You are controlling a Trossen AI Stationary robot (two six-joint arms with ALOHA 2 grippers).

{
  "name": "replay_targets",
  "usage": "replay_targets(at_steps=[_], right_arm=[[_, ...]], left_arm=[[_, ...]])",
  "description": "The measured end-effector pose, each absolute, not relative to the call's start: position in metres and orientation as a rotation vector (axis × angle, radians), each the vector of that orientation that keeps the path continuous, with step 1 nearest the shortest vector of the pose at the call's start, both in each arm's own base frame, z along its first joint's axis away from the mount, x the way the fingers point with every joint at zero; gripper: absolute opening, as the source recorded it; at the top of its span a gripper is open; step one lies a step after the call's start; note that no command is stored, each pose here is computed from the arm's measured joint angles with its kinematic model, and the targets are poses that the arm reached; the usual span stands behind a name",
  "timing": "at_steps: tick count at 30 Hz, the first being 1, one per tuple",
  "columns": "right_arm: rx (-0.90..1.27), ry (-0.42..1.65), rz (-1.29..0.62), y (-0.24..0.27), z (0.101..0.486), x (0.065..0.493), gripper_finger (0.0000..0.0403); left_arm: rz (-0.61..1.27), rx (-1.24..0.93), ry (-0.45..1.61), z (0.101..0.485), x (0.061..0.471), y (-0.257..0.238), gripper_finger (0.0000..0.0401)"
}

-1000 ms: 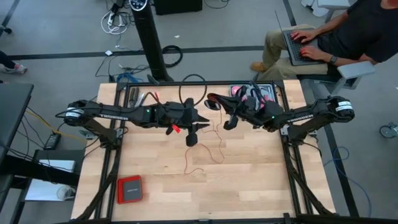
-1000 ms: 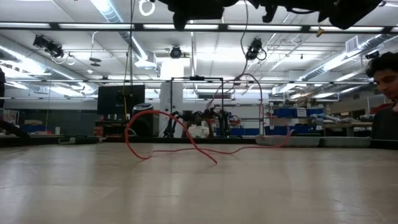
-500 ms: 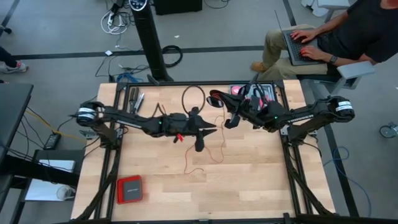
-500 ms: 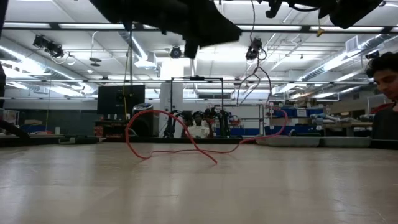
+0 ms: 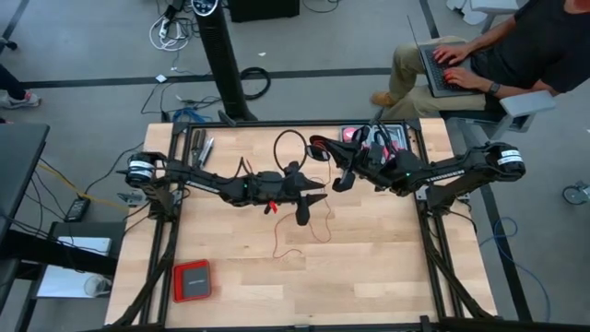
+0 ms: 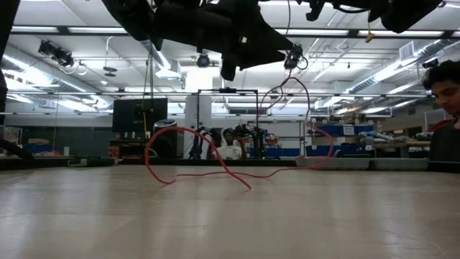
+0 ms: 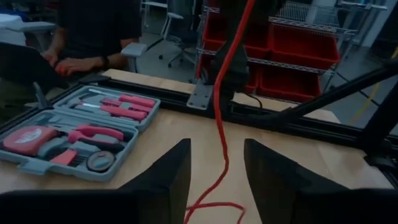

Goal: Coil cords
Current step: Coil the red cable wire onto the black spool

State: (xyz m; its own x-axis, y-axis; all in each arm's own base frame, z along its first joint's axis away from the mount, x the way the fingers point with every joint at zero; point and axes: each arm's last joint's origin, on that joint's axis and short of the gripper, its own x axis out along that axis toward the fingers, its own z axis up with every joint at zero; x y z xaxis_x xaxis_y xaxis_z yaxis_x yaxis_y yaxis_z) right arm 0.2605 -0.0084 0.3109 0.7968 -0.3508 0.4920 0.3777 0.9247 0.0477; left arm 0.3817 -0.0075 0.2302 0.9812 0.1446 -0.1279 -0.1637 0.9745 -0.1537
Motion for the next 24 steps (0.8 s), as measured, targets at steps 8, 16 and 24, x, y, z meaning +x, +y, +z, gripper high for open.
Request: replay_targets(at_steps=[8, 16, 24], right_arm=[[-0.045, -0.516, -0.379, -0.0081, 0.3106, 0.2608, 0.0], [-0.054, -0.507, -0.37, -0.0076, 0.3099, 0.2614, 0.0], [-0.053, -0.508, -0.366, -0.0066, 0.3099, 0.2614, 0.0]], left_arm=[[0.177, -0.128, 0.12, 0.23, 0.3816, -0.0062, 0.0072], [0.098, -0.137, 0.118, 0.2308, 0.382, -0.0071, 0.0032], [0.073, -0.185, 0.125, 0.2302, 0.382, -0.0073, 0.0104]])
